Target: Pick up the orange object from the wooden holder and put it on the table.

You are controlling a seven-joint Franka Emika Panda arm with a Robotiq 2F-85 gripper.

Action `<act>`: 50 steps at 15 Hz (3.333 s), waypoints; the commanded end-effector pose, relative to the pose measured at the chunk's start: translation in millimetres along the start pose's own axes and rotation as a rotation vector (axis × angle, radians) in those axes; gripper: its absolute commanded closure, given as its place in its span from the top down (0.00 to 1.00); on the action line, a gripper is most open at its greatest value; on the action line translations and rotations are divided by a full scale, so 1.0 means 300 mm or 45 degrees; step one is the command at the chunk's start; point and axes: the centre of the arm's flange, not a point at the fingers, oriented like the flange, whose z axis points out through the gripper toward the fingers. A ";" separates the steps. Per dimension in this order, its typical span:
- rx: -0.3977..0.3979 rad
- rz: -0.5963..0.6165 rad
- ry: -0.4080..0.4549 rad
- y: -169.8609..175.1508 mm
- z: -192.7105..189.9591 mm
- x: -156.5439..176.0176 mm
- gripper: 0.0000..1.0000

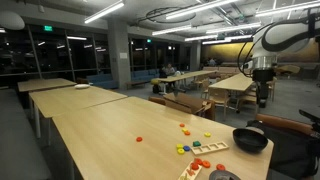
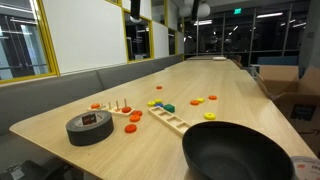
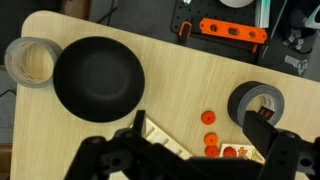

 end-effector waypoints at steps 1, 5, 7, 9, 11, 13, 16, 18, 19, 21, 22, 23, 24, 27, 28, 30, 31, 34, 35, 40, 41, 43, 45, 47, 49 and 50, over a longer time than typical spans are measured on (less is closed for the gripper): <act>-0.004 0.001 0.006 0.002 -0.008 0.000 1.00; -0.013 0.003 0.021 0.004 -0.027 -0.002 1.00; -0.011 0.000 0.023 0.007 -0.024 0.001 1.00; -0.012 0.009 0.019 0.000 -0.014 0.011 1.00; -0.032 0.007 0.010 -0.013 -0.009 0.016 1.00; -0.071 0.008 0.017 -0.036 -0.016 0.014 1.00; -0.137 0.036 0.032 -0.059 -0.038 0.011 1.00; -0.188 0.065 0.039 -0.068 -0.050 0.010 1.00; -0.206 0.062 0.024 -0.076 -0.050 0.017 1.00; -0.232 0.059 0.032 -0.101 -0.016 0.068 1.00; -0.249 0.069 0.033 -0.109 0.004 0.094 1.00; -0.259 0.084 0.034 -0.125 0.027 0.124 1.00; -0.271 0.099 0.034 -0.141 0.058 0.157 1.00; -0.303 0.148 0.055 -0.191 0.153 0.252 1.00; -0.307 0.157 0.064 -0.210 0.199 0.301 1.00; -0.285 0.124 0.083 -0.252 0.274 0.375 1.00; -0.280 0.131 0.090 -0.272 0.308 0.407 1.00; -0.228 0.144 0.105 -0.366 0.415 0.518 1.00; -0.216 0.148 0.107 -0.396 0.448 0.555 1.00; -0.137 0.161 0.126 -0.584 0.674 0.771 1.00; -0.133 0.162 0.132 -0.612 0.716 0.806 1.00; -0.134 0.167 0.147 -0.679 0.796 0.877 1.00; -0.142 0.173 0.160 -0.707 0.845 0.930 1.00; -0.151 0.187 0.182 -0.713 0.869 0.971 1.00; -0.165 0.203 0.208 -0.707 0.869 1.000 1.00; -0.171 0.211 0.219 -0.706 0.864 1.009 1.00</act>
